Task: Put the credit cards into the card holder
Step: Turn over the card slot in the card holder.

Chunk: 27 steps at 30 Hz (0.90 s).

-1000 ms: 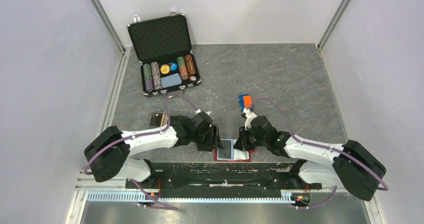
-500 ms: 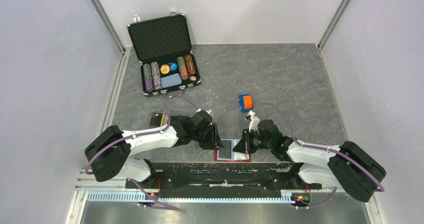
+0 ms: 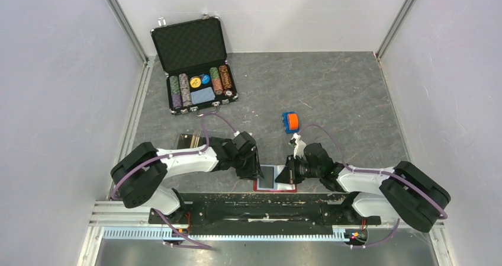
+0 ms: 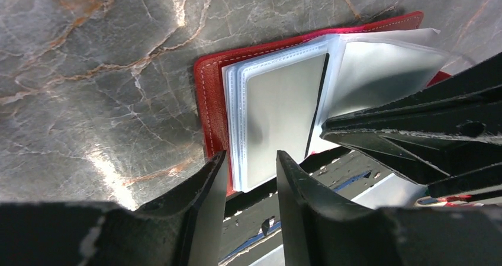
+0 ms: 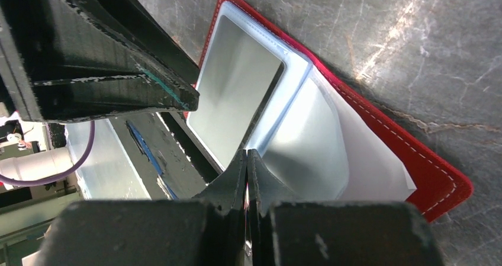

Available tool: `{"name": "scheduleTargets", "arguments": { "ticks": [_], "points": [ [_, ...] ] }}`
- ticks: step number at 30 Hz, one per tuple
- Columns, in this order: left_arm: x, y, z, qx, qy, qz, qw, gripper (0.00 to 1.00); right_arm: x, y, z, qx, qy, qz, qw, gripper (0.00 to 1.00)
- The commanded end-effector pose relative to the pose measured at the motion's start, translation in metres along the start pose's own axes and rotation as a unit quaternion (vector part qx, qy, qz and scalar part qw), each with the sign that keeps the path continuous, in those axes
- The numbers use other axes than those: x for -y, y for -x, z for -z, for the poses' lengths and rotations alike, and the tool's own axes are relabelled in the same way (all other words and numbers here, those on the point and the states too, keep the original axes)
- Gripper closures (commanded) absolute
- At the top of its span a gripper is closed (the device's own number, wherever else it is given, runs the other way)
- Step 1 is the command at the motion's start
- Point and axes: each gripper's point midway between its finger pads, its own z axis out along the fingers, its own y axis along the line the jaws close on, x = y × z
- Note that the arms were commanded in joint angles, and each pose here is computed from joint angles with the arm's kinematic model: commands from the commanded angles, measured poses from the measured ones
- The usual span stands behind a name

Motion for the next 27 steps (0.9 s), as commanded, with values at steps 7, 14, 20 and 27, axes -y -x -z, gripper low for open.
{"name": "scheduleTargets", "arguments": {
  "ticks": [7, 14, 20, 27],
  "points": [
    [0.021, 0.004, -0.001, 0.012, -0.018, -0.045, 0.999, 0.71, 0.008, -0.006, -0.003, -0.008, -0.006, -0.003, 1.0, 1.0],
    [0.015, 0.0, 0.004, 0.013, 0.048, -0.088, 0.995, 0.52, 0.011, -0.008, -0.003, -0.013, -0.011, -0.003, 1.0, 1.0],
    [0.016, -0.005, -0.002, 0.002, 0.077, -0.109, 0.991, 0.57, 0.011, -0.01, -0.004, -0.016, -0.01, -0.005, 1.0, 1.0],
    [0.01, -0.004, 0.0, 0.001, 0.141, -0.142, 0.98, 0.47, 0.01, -0.009, -0.004, -0.016, -0.007, -0.004, 1.0, 1.0]
  ]
}}
